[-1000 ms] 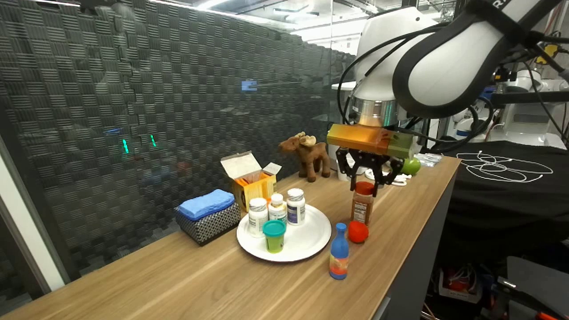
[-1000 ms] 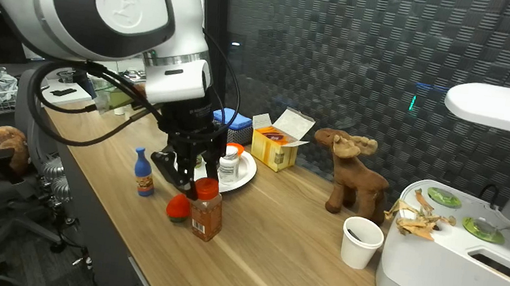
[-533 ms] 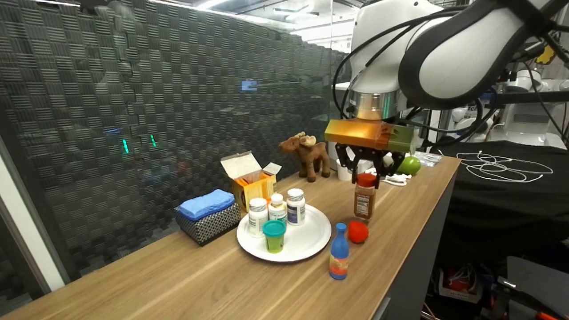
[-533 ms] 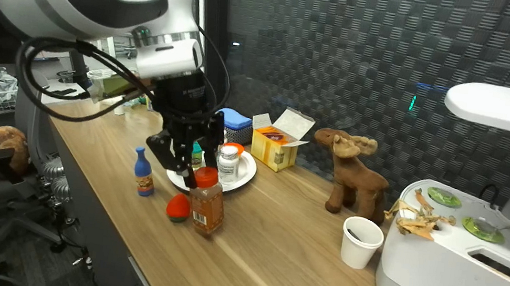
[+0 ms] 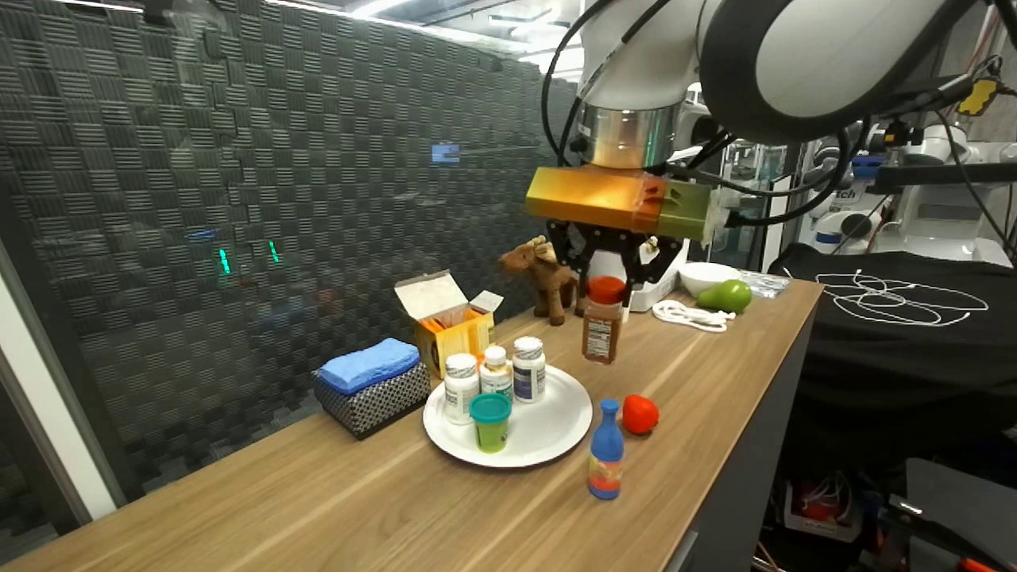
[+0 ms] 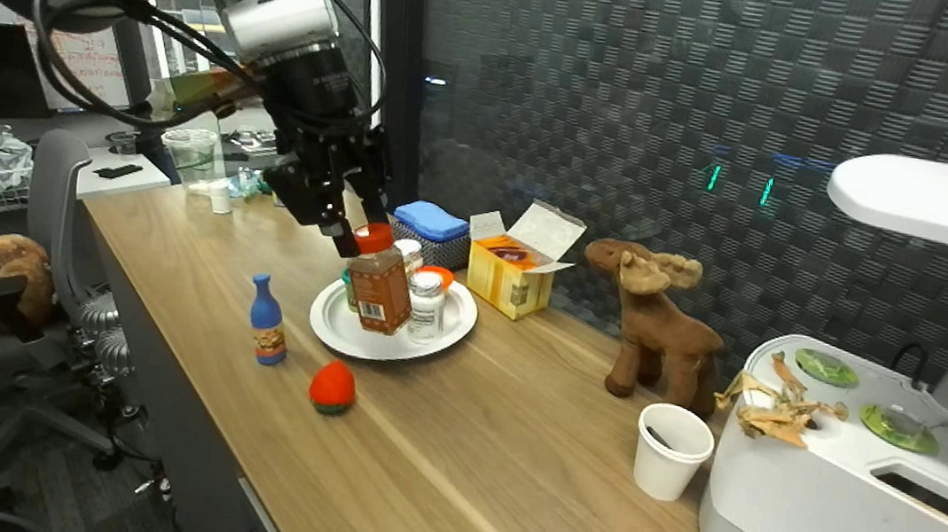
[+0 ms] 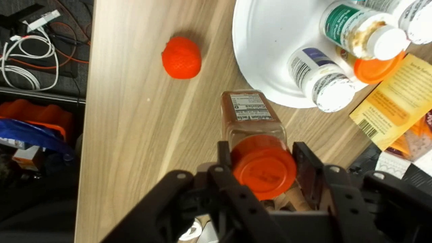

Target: Pick up all the objects surrounding the white plate and arrange them on the plate

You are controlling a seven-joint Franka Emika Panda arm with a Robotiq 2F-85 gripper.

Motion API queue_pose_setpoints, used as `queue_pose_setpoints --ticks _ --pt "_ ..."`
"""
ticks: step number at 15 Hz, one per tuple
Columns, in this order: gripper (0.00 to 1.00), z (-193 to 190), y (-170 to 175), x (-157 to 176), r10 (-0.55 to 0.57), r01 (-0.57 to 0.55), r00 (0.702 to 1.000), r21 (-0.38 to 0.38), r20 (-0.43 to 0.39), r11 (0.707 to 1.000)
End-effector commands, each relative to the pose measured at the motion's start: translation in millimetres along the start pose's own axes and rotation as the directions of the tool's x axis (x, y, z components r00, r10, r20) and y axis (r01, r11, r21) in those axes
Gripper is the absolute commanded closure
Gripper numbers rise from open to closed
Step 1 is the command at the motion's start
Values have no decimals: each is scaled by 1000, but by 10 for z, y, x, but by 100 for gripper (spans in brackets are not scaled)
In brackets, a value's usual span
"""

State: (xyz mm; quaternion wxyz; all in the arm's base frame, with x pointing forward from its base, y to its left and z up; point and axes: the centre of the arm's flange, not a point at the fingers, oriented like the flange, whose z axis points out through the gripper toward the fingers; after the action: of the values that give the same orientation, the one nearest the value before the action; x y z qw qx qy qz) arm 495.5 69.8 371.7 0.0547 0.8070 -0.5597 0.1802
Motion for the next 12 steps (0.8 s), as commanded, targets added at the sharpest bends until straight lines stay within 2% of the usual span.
queue_pose_setpoints --ticks 1,7,12 --pt "76 95 -333 -139 -60 61 998 31 -8 998" --pt "76 377 -609 -353 -132 130 990 44 47 990" --pt "76 567 -720 -359 -161 159 984 40 71 986"
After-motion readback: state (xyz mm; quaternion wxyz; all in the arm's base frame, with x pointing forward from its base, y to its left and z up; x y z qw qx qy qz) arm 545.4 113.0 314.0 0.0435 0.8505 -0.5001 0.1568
